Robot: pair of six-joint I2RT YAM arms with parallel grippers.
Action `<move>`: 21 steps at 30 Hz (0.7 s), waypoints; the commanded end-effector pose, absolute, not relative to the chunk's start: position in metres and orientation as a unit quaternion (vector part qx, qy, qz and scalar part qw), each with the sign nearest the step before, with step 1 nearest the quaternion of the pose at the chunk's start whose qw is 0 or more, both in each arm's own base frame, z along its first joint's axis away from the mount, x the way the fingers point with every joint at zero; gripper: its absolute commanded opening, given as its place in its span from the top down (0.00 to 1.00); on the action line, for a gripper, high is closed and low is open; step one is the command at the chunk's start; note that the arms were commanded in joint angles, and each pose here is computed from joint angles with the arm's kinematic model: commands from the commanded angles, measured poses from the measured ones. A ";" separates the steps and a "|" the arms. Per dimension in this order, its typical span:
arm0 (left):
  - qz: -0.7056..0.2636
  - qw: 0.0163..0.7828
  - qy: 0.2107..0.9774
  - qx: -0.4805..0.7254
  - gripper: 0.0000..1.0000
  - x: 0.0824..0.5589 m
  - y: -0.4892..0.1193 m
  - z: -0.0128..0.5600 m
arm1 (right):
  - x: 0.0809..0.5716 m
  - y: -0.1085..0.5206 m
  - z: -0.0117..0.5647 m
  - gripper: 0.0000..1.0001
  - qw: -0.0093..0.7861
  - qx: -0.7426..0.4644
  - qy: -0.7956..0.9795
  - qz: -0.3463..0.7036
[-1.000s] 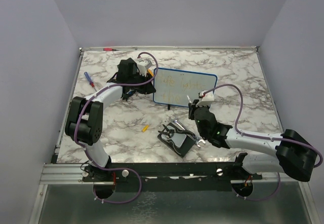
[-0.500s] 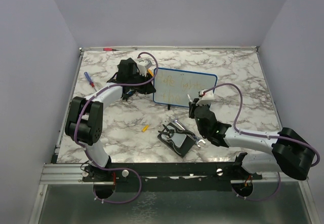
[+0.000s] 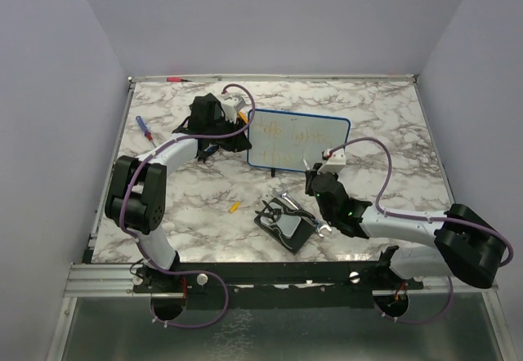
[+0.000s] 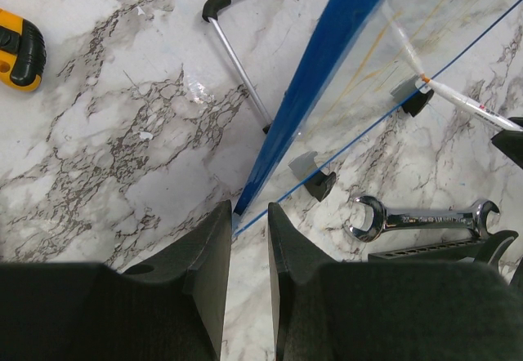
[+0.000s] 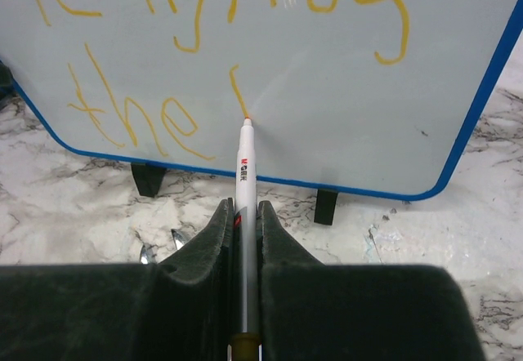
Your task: Write a sentence on the whiteboard
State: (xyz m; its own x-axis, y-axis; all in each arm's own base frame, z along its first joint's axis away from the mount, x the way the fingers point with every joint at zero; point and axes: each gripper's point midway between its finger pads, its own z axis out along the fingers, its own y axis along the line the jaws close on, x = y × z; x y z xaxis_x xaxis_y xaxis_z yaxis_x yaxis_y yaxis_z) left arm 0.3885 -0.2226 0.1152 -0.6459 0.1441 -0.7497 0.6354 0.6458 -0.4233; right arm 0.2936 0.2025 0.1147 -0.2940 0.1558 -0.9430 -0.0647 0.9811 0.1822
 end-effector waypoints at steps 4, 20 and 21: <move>-0.348 0.369 0.827 0.242 0.75 0.393 -0.226 0.129 | 0.285 0.189 0.079 1.00 0.559 0.035 0.826 0.064; -0.347 0.369 0.828 0.242 0.75 0.393 -0.226 0.128 | 0.295 0.189 0.105 1.00 0.589 0.035 0.806 0.055; -0.347 0.370 0.827 0.242 0.75 0.393 -0.226 0.128 | 0.296 0.189 0.108 1.00 0.592 0.036 0.803 0.054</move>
State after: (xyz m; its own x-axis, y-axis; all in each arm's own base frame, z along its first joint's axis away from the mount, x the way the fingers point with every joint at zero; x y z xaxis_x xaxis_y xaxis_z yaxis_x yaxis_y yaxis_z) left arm 0.3884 -0.2226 0.1151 -0.6461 0.1442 -0.7495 0.6353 0.6459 -0.4234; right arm 0.2873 0.1962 0.0883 -0.3550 0.1161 -0.9276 -0.0441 0.9891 0.1407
